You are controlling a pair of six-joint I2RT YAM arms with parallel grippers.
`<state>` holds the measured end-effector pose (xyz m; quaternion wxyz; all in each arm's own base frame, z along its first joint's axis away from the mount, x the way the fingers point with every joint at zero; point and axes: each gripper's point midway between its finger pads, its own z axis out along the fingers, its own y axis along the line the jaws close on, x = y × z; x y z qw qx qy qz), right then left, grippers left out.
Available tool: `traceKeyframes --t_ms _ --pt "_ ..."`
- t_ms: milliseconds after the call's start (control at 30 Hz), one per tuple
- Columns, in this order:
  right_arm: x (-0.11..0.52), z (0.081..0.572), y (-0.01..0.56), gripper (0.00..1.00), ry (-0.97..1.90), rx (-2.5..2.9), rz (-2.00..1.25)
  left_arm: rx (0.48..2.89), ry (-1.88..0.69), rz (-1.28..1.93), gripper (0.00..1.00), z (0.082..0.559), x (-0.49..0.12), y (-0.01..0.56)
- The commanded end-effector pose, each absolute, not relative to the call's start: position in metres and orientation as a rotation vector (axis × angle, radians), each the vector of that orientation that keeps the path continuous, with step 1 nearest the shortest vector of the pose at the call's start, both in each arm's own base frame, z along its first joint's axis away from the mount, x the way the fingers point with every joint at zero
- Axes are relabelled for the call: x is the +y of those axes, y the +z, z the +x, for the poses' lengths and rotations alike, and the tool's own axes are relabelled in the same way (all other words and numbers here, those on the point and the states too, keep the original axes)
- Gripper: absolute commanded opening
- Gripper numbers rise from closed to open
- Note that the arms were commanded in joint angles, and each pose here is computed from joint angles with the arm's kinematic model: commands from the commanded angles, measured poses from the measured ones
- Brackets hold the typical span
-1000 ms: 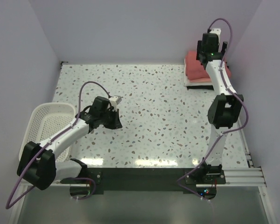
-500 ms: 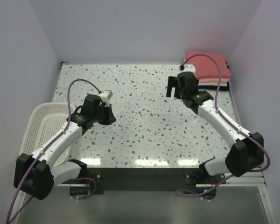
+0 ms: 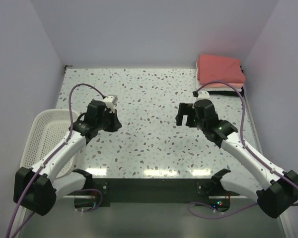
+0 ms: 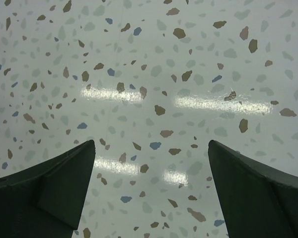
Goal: Fold and stack the t-shirts
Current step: Reset both grippers
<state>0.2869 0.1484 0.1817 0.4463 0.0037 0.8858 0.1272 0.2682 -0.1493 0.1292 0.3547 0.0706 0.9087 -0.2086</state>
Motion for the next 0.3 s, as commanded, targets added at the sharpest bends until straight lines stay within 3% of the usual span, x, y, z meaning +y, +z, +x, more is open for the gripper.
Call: traceKeyframes --t_ms 0,267 --pt "0.1467 0.2861 0.1795 0.99 0.315 2.184 0.026 2.279 -0.529 0.188 0.01 0.2769 -0.1474 0.1454" --pt "0.1474 0.2925 0.1852 0.99 0.322 2.137 0.04 2.262 -0.542 0.196 0.01 0.2759 -0.1486 0.1496"
